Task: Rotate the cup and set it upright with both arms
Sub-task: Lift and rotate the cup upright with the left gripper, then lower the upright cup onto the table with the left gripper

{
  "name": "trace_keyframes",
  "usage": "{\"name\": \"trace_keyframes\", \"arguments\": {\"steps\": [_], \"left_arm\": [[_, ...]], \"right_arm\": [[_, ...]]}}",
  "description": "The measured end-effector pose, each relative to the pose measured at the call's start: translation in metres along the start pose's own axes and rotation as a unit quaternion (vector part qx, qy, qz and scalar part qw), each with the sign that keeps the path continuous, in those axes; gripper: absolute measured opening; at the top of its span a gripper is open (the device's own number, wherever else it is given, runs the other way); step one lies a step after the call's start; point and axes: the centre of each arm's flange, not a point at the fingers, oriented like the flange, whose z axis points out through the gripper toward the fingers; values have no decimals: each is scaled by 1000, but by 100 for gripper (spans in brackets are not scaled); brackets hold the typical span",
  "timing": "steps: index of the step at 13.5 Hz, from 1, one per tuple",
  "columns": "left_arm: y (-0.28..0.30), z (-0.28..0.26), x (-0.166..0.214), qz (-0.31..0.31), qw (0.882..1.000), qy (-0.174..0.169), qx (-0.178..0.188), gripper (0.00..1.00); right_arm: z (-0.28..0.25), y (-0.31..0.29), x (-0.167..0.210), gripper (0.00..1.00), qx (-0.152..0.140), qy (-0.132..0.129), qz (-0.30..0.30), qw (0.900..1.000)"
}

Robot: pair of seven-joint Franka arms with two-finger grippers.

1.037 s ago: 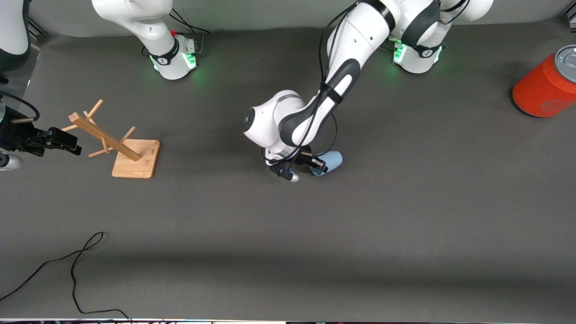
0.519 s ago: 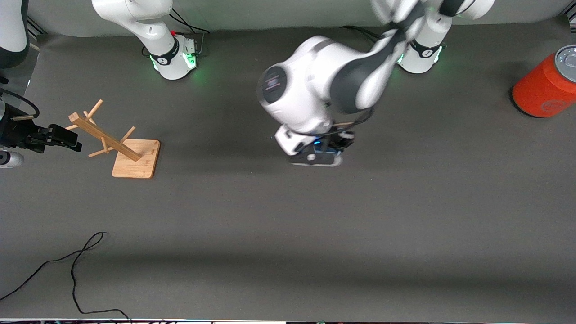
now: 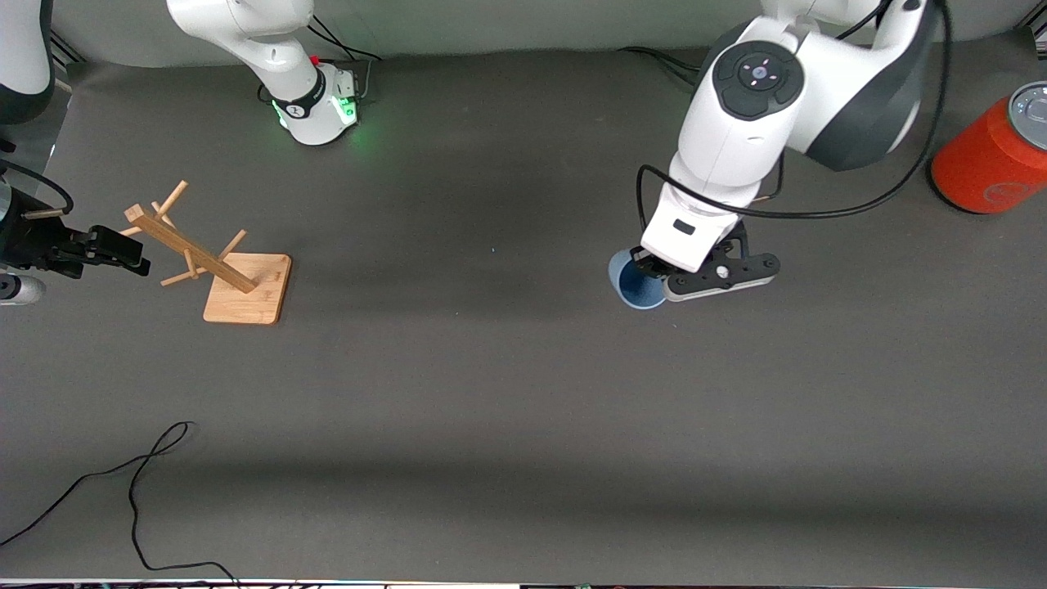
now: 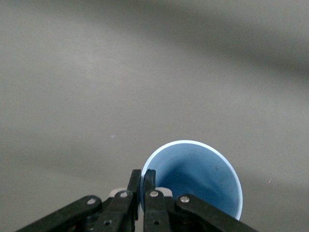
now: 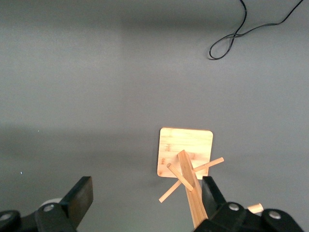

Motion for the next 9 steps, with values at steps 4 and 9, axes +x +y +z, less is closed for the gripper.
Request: {"name": "trace_keyframes", "arguments": {"steps": [4,9], "left_arm": [[22,116,-52,-57,998,3,-31,6],[39,206,-73,-75,997,28,-3,6]], "right_arm": [[0,0,0,100,0,0,0,1000],[0,0,0,100,0,0,0,1000]]}}
